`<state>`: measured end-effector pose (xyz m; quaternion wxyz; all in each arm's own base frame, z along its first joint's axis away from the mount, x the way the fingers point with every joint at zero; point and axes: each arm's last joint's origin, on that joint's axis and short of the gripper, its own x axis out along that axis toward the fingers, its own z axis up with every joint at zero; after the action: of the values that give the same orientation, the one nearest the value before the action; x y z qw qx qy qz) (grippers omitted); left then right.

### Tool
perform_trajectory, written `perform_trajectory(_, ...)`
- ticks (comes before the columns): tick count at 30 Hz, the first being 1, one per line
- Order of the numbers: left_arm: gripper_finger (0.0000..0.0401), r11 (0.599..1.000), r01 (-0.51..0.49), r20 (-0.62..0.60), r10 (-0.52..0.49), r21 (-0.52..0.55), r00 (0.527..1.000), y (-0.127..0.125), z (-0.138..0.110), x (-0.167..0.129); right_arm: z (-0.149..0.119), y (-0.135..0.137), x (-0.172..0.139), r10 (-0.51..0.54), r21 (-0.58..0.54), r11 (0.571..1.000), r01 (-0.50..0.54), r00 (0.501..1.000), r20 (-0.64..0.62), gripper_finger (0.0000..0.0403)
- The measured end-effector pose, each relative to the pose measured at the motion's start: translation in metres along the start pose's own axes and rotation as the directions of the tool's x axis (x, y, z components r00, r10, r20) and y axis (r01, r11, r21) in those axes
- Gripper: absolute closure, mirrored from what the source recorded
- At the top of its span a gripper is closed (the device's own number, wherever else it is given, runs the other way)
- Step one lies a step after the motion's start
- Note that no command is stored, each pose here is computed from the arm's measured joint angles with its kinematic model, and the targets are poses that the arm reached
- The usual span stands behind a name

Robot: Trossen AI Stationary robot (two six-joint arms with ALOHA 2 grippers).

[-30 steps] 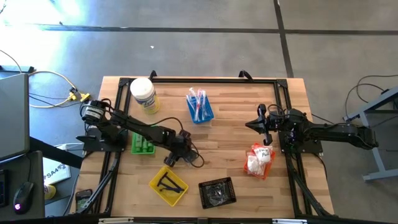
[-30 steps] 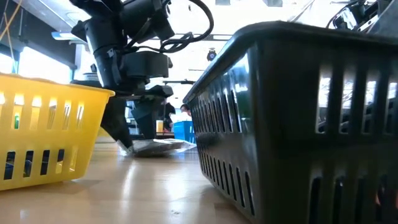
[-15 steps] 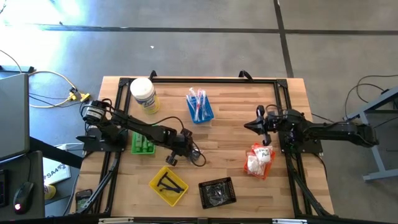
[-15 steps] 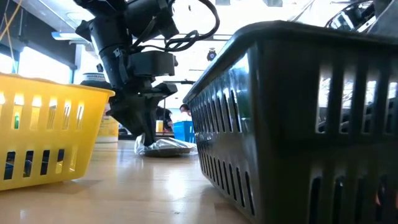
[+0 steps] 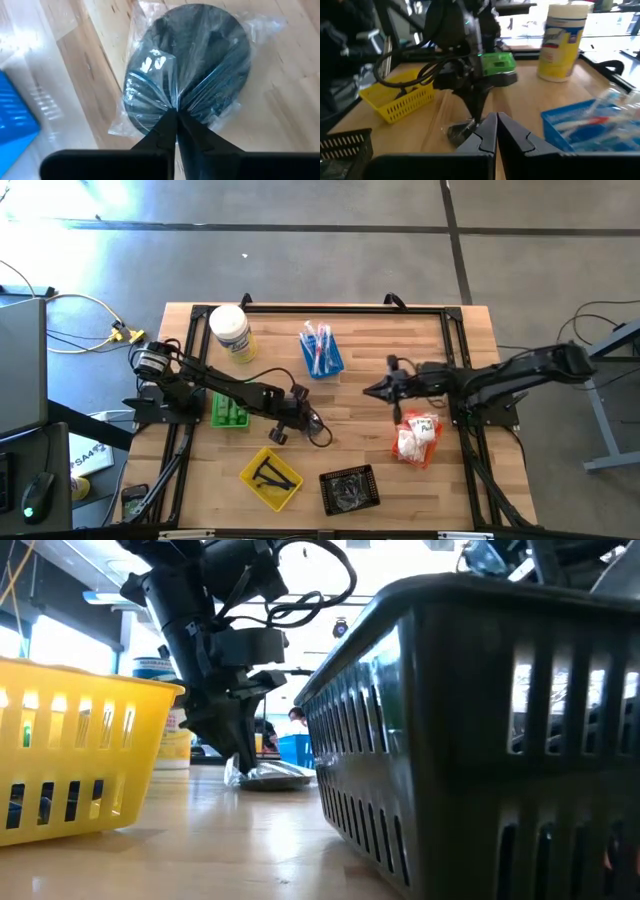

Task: Pick & Place Travel size toiletries
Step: Put the black hairbrush into the black bin

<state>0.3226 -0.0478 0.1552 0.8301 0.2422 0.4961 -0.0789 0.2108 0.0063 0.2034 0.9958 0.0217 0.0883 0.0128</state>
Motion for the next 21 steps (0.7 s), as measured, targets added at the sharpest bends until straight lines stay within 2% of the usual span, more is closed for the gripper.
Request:
perform_trajectory(8,0.0400,0.999,-0.035,0.051,0.035,-0.010,0.998,0.006,0.004,-0.020,0.010,0.006,0.034,0.018,-0.058,0.998,-0.021,0.999,-0.045,0.0398)
perform_trajectory(14,0.0401,0.997,-0.069,0.127,0.071,-0.024,0.989,0.012,0.008,-0.043,0.010,0.005,0.036,-0.007,-0.053,0.999,0.005,0.999,-0.048,0.0398)
perform_trajectory(17,0.0401,0.990,-0.137,0.162,0.140,-0.033,0.977,0.018,0.010,-0.058,0.010,0.005,0.036,-0.008,-0.054,0.999,0.006,0.999,-0.049,0.0398)
perform_trajectory(21,0.0401,0.984,-0.173,0.228,0.177,-0.038,0.957,0.023,0.011,-0.080,0.010,0.006,0.036,-0.025,-0.141,0.990,0.018,0.998,-0.050,0.0398)
